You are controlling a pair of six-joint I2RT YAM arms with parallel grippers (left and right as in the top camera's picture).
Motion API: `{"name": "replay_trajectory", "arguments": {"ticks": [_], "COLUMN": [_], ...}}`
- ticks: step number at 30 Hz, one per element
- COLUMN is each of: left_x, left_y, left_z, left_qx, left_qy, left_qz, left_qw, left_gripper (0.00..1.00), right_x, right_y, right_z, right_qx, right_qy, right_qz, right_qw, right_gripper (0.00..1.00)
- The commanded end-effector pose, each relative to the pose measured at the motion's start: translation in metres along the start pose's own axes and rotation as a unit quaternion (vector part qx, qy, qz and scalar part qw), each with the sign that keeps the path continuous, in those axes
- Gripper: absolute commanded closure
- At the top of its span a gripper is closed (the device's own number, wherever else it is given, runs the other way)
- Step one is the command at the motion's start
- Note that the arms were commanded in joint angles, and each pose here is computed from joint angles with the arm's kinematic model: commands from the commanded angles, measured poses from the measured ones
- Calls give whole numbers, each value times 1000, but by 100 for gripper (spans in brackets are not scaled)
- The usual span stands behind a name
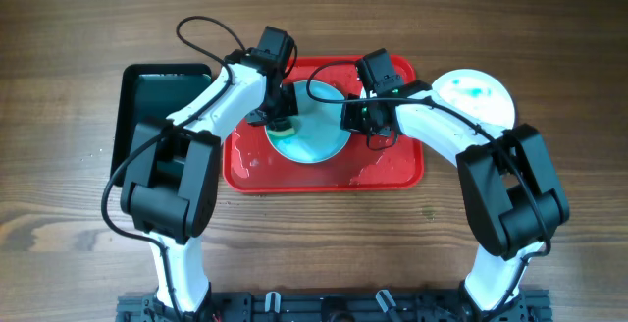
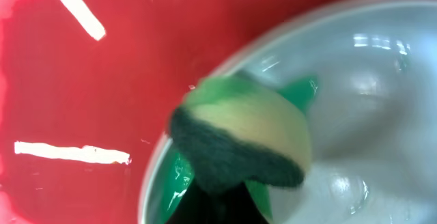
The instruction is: Clean dirty plates on tray and stack at the side
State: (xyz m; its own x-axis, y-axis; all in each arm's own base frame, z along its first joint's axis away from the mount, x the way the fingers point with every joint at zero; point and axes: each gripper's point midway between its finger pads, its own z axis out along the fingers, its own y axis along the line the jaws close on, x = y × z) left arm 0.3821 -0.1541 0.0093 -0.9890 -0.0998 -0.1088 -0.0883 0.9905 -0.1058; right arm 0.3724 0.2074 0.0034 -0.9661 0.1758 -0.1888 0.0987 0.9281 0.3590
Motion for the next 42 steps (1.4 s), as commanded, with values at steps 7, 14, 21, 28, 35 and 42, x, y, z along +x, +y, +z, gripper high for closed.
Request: {"name": "replay_trajectory", "arguments": {"ticks": [7,14,21,28,35,42], "left_x": [80,5,-26,19,36,-58], "left_y": [-62,-5,24,-36,-86,-32], "left_z": [-4,18,11,12,-6,2], "left_qx": [216,-18,-105,75,235,31], "left_qy": [120,-12,-94,21,43,-144], "left_qz": [281,118,-17,92,199,118], "left_qw": [927,993,990,993,950,982], "left_gripper": [96,96,96,96,96,96], "right_x": [-2,-3,-4,-5,-5,-5], "right_y": [-8,-7,-6,-6,-6,-6], "right_z": [4,4,4,4,4,4], "right_qx": [19,19,16,16,15,15], "right_qy": [-6,-7,-10,-10,-10,-11], "right_qz": [8,7,0,-3,-3,-3], "right_qw": [1000,1000,1000,1000,1000,1000], "right_gripper": [96,96,96,96,96,96]}}
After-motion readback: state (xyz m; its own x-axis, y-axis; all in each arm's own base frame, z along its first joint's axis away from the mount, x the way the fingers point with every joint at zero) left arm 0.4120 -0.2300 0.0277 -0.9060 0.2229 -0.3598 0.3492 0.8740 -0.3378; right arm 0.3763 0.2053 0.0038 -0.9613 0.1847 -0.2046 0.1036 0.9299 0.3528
